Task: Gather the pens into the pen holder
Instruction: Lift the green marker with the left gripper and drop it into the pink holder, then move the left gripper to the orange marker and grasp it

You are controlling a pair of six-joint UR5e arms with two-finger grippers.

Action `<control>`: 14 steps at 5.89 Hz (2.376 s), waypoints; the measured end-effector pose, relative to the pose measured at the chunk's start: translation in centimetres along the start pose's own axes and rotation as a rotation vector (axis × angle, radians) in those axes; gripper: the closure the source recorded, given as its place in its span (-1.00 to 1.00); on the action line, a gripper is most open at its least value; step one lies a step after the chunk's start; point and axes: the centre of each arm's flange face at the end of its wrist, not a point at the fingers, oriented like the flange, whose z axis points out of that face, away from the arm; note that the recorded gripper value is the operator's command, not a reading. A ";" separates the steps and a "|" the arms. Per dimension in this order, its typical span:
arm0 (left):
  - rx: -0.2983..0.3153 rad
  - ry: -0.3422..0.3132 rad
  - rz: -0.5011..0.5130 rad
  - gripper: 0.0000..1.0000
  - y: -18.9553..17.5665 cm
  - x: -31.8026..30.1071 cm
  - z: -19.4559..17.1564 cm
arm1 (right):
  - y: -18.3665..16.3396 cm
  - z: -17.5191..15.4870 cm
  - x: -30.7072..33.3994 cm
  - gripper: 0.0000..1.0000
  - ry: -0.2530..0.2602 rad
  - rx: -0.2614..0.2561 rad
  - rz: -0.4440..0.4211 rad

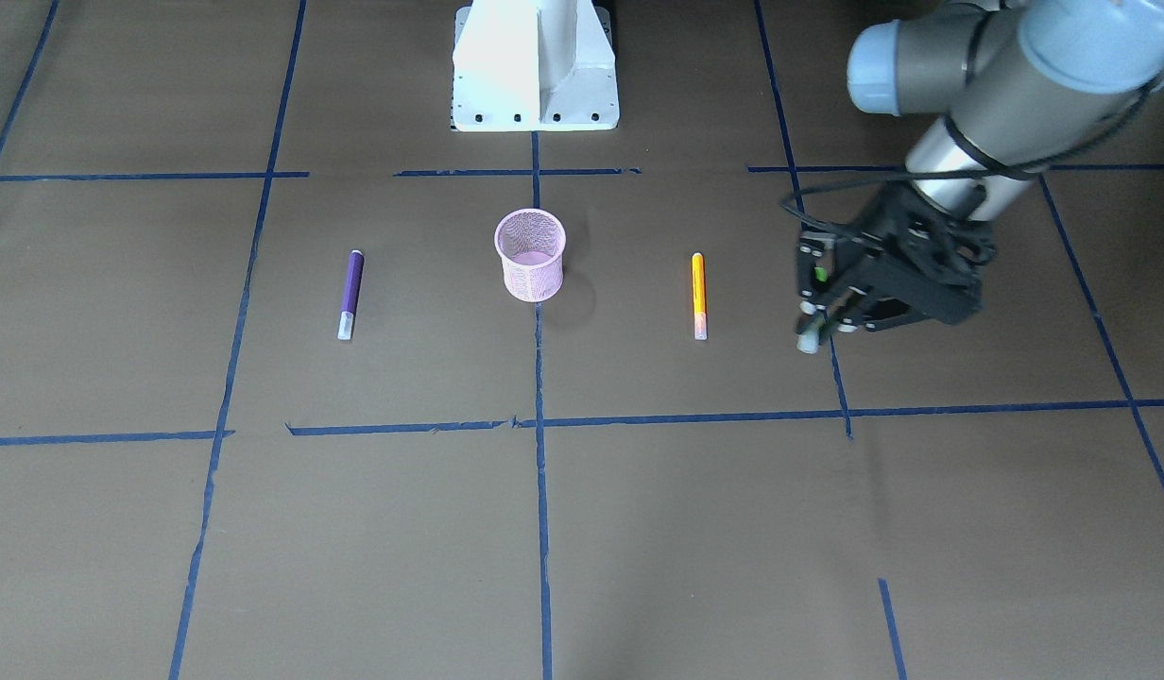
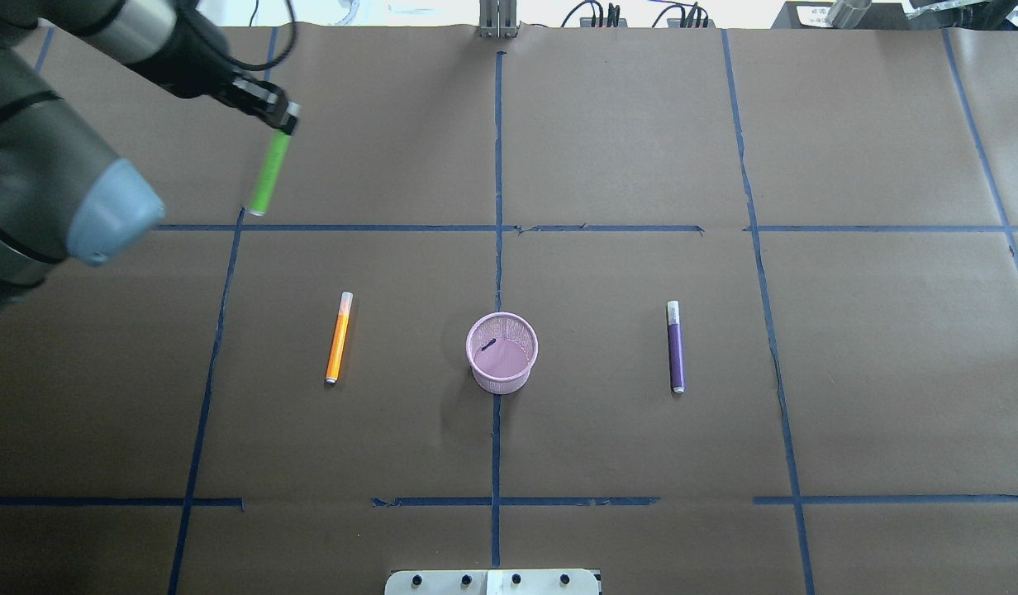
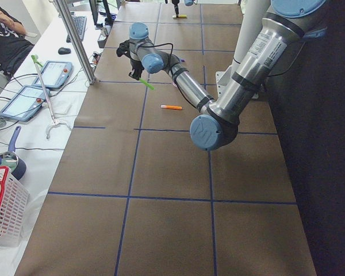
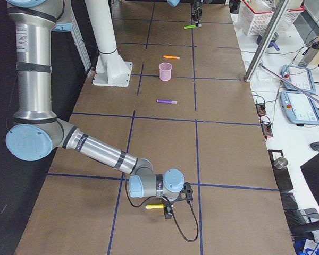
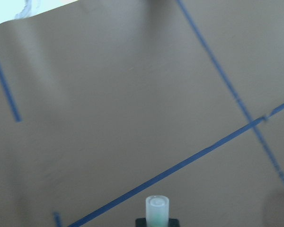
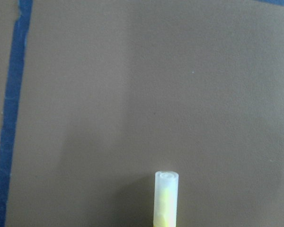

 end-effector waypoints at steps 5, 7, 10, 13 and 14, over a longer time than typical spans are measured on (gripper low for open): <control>0.310 0.161 -0.054 1.00 7.4 18.8 8.8 | -0.1 -0.2 -0.1 -1.00 0.000 0.004 -0.004; 0.340 0.188 -0.050 1.00 9.5 20.0 10.7 | -0.1 -0.2 -0.1 -1.00 0.000 0.004 -0.005; 0.287 0.198 -0.034 1.00 14.0 21.0 14.2 | -0.1 -0.2 -0.1 -1.00 0.000 0.004 -0.003; 0.260 0.197 -0.028 0.09 15.6 21.5 15.8 | -0.1 -0.2 -0.1 -1.00 0.000 0.004 -0.003; 0.259 0.196 -0.028 -0.99 15.7 21.5 15.9 | -0.1 -0.2 -0.1 -1.00 0.000 0.004 -0.003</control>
